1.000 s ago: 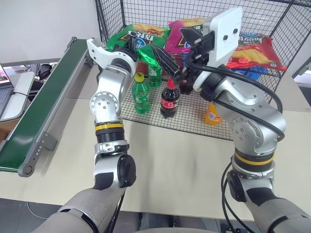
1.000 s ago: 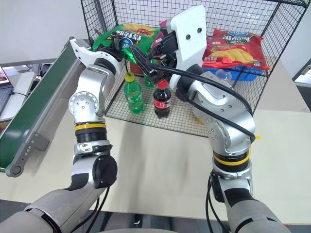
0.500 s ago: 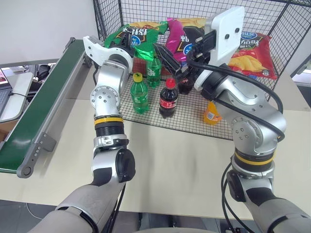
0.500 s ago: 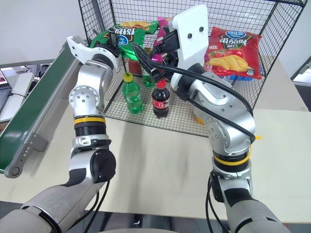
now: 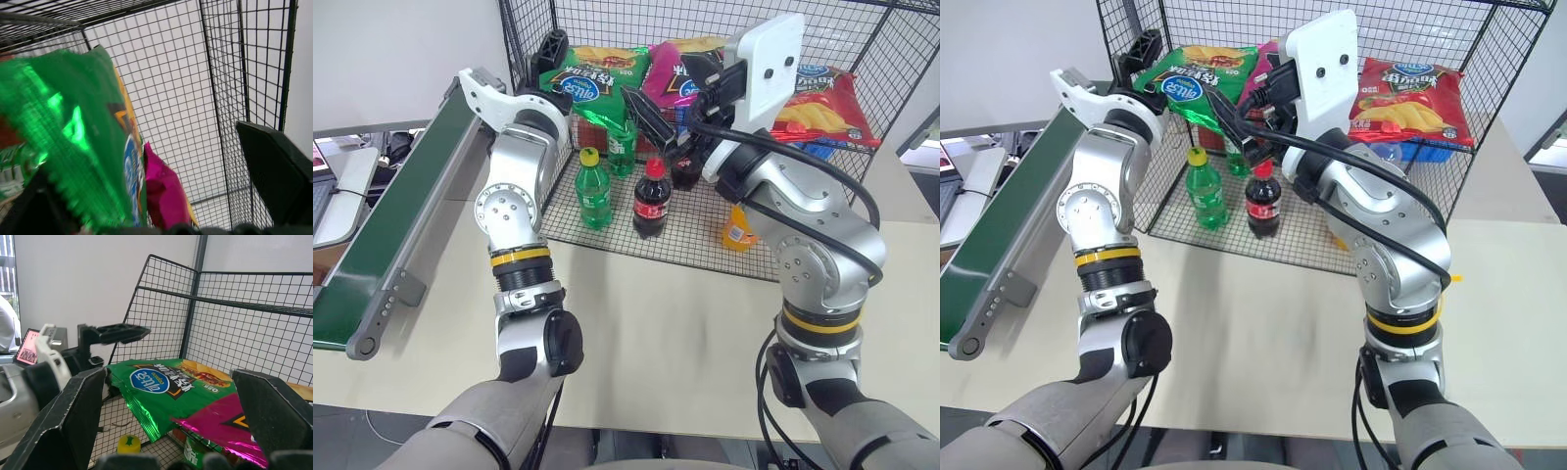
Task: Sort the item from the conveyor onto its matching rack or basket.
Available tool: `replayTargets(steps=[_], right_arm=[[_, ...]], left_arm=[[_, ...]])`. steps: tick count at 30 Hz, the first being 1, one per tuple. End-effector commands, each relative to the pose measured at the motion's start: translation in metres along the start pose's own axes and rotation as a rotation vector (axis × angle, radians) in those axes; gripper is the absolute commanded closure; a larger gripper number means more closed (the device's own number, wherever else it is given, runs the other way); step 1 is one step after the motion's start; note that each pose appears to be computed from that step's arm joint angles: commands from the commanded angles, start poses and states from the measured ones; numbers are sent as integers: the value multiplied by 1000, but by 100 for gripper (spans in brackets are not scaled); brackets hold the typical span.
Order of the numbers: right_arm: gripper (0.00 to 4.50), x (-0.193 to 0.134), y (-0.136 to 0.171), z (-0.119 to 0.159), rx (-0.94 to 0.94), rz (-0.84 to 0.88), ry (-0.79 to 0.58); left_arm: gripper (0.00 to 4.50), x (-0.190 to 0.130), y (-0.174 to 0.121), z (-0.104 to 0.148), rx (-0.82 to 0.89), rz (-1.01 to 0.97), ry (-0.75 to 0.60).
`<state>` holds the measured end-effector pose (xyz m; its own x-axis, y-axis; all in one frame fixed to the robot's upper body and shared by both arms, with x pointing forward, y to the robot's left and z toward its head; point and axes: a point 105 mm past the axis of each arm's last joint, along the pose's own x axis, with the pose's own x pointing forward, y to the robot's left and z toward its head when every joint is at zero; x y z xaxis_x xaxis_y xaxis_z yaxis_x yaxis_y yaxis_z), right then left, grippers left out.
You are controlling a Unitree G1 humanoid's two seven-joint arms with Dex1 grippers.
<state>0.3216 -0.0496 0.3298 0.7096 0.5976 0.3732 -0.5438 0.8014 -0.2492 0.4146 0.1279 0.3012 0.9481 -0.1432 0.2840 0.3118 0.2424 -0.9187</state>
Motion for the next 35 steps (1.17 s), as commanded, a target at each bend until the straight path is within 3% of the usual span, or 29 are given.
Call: replayTargets(steps=[1,9,15,20,22,25,27,35], right_arm=[[0,0,0,16,-9,5,-70],[0,-1,-1,10,4,49,-60],[0,-6,-8,4,-12,85,-44],[0,-17,-10,0,-23,160,-28],[0,-26,-12,-3,-21,211,-11],[0,-42,-6,-8,-2,329,22],[0,-51,-7,-10,9,371,45],[0,-62,-21,-6,-12,319,61]], left_arm=[[5,-11,-3,-7,39,27,59],[5,-33,-6,5,161,41,147],[5,-57,0,8,354,51,300],[5,-81,-6,23,793,-58,440],[5,-96,1,29,1050,-91,516],[5,-113,18,39,1292,-125,590],[5,-118,16,49,1403,-194,542],[5,-127,11,61,1432,-300,496]])
